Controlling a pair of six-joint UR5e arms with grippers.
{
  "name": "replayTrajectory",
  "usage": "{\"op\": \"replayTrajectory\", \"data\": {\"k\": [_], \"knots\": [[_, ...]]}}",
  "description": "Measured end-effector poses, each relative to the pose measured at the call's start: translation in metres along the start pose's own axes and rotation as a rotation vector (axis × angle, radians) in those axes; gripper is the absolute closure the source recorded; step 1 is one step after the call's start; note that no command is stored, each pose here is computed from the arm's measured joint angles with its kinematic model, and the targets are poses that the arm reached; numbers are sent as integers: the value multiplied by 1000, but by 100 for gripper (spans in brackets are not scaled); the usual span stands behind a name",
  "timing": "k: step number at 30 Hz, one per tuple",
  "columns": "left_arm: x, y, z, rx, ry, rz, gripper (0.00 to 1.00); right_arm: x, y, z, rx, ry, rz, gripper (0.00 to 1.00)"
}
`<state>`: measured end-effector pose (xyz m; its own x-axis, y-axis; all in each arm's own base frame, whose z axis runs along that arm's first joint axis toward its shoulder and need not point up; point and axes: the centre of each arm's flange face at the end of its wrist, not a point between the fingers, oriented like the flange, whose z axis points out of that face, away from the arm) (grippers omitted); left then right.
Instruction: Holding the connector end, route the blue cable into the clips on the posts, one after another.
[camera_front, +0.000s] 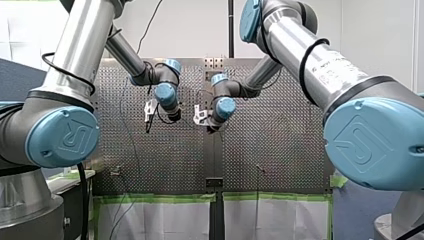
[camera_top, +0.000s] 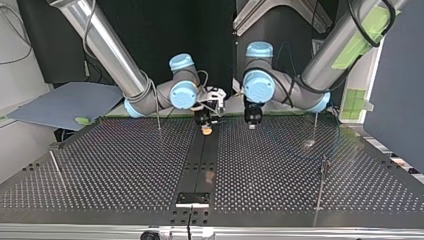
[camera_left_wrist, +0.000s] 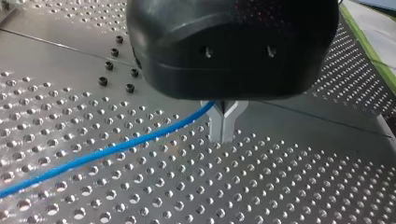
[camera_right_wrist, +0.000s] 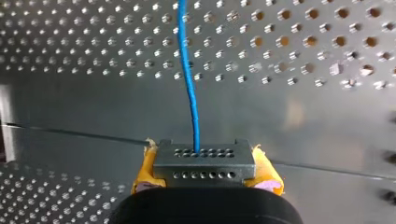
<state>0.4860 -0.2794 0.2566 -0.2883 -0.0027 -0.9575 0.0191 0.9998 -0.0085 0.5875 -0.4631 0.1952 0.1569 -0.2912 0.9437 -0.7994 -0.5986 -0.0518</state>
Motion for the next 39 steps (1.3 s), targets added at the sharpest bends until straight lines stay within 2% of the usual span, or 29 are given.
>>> {"op": "replayTrajectory", "data": {"k": [6, 16, 22, 27, 35, 39], "knots": [[4, -10, 2, 19, -33, -3, 100, -20, 9, 1, -11, 0, 5, 100], [50, -31, 16, 49, 8, 21, 100, -52, 27, -2, -32, -25, 10, 100], [73, -38, 20, 57, 31, 22, 100, -68, 39, -3, -46, -21, 17, 100], [97, -48, 24, 82, 54, 33, 100, -81, 44, -4, -51, -14, 21, 100], [137, -68, 30, 118, 64, 18, 100, -106, 54, -9, -62, -11, 30, 100], [149, -74, 30, 127, 67, 4, 100, -120, 61, -13, -71, -10, 39, 100]]}}
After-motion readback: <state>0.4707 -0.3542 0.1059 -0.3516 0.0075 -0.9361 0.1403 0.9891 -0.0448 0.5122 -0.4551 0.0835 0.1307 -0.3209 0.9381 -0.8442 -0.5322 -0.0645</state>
